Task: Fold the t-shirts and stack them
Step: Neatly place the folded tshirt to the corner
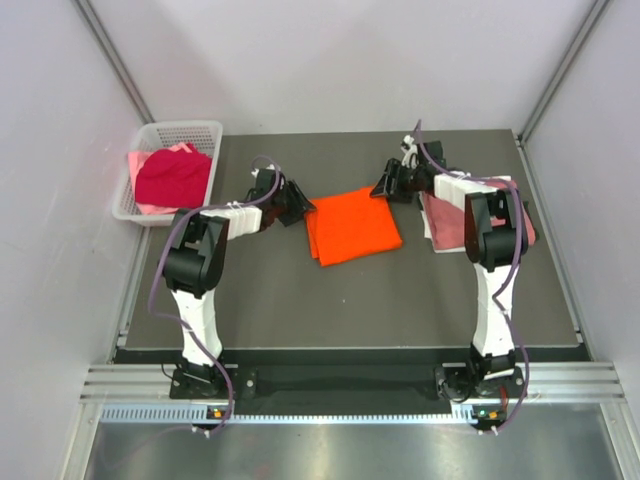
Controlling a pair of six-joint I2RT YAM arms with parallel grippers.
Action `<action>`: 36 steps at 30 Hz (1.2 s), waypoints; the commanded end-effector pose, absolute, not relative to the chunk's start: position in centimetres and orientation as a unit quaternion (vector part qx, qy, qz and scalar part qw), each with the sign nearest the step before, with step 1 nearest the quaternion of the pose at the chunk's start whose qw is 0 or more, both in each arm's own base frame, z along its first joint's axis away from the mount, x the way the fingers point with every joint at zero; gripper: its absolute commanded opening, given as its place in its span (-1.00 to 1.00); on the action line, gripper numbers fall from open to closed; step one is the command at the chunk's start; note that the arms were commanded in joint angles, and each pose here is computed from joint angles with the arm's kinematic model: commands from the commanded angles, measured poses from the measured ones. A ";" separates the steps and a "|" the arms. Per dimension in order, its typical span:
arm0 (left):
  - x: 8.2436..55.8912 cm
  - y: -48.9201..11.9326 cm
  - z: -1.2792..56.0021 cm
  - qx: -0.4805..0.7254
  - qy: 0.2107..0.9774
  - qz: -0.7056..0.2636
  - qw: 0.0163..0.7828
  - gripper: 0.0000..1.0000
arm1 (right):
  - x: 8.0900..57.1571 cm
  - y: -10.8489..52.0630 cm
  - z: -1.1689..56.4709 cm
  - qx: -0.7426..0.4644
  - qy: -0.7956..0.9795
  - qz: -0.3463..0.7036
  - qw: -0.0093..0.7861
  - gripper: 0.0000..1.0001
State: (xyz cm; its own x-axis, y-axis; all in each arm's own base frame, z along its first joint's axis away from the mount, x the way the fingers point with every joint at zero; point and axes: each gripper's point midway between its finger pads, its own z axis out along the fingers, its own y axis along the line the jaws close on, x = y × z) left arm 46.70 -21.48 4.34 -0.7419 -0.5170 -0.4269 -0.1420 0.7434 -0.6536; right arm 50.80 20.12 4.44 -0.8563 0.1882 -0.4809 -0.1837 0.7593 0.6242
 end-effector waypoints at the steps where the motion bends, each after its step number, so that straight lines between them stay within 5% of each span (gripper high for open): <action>1: 47.4 -21.5 3.7 -0.192 0.885 -0.288 0.310 0.04 | 50.9 20.0 2.5 0.003 0.910 0.333 0.248 0.13; 9: 48.1 -21.8 2.6 -0.197 0.889 -0.280 0.304 -0.21 | 51.1 21.1 2.1 -0.008 0.911 0.335 0.242 -0.17; 13: 48.9 -21.9 3.4 -0.194 0.881 -0.283 0.324 -0.52 | 51.5 21.8 3.2 -0.013 0.905 0.340 0.256 -0.76; 16: 49.4 -22.1 4.0 -0.181 0.879 -0.287 0.334 -0.86 | 51.8 22.4 5.7 -0.032 0.893 0.345 0.287 -1.00; 17: 49.6 -22.3 4.5 -0.173 0.877 -0.295 0.339 -1.00 | 51.4 22.6 5.8 -0.036 0.892 0.345 0.290 -1.00; 36: 43.1 -23.7 14.9 -0.095 0.856 -0.276 0.428 -1.00 | 42.9 20.9 17.3 -0.070 0.837 0.374 0.393 -1.00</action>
State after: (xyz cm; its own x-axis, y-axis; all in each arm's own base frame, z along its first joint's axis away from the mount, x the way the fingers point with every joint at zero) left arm 44.32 -23.55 10.86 -0.6791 -0.4162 -0.6046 0.0143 0.8161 -0.5777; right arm 43.79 20.76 13.14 -0.7680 0.1695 -0.6176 -0.3228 0.7304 0.6019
